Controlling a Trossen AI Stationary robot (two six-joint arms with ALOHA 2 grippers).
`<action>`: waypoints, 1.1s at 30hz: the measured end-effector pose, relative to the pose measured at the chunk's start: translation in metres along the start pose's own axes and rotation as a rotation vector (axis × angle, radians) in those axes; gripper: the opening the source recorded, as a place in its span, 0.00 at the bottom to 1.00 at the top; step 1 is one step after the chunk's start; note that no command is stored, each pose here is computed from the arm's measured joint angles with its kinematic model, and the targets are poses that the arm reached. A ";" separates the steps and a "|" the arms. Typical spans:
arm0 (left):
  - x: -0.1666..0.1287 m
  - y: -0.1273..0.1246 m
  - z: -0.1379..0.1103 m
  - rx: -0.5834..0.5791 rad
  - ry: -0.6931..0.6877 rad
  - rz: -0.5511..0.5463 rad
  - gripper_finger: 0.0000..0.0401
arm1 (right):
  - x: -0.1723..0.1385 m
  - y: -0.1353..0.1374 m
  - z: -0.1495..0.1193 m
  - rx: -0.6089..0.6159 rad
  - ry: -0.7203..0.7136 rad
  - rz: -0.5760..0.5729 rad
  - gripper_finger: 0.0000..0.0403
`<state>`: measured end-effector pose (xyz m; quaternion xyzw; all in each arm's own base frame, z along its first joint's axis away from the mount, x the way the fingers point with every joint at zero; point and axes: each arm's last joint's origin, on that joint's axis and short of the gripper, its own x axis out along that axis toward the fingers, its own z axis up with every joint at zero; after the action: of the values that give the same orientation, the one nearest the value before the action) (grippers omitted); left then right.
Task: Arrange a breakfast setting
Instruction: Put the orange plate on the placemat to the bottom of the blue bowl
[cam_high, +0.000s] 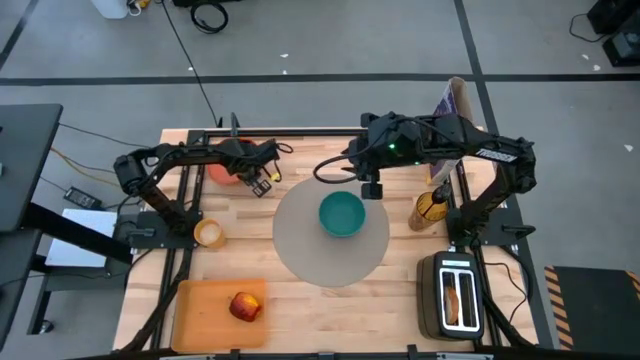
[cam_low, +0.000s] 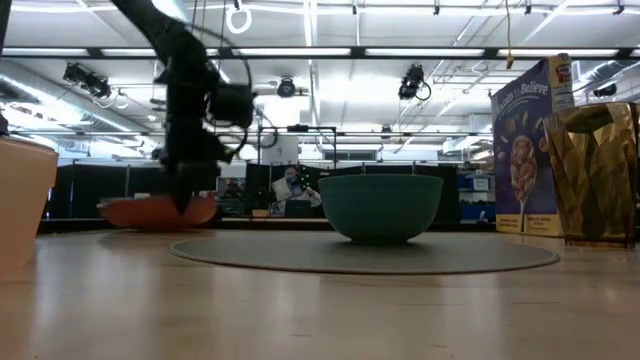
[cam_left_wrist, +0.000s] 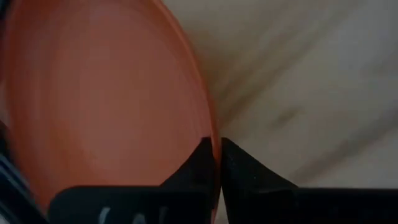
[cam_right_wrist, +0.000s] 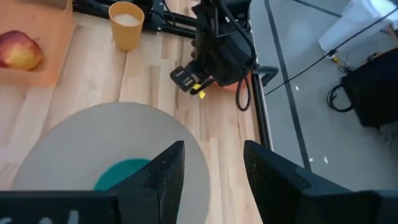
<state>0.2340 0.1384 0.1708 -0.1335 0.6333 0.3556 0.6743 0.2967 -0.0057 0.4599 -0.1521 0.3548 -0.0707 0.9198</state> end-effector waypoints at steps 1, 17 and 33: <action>-0.008 -0.004 0.003 0.020 -0.004 -0.010 0.04 | -0.003 -0.001 -0.001 -0.009 0.001 -0.002 0.43; -0.201 -0.116 -0.030 0.538 -0.225 -0.254 0.04 | -0.059 -0.025 -0.045 -0.090 0.180 0.002 0.43; -0.220 -0.217 -0.114 1.090 -0.338 -0.346 0.04 | -0.067 0.042 -0.040 -0.057 0.255 0.136 0.40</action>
<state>0.3001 -0.1559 0.3024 0.1889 0.5775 -0.1196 0.7852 0.2208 0.0406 0.4602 -0.1436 0.4801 -0.0168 0.8652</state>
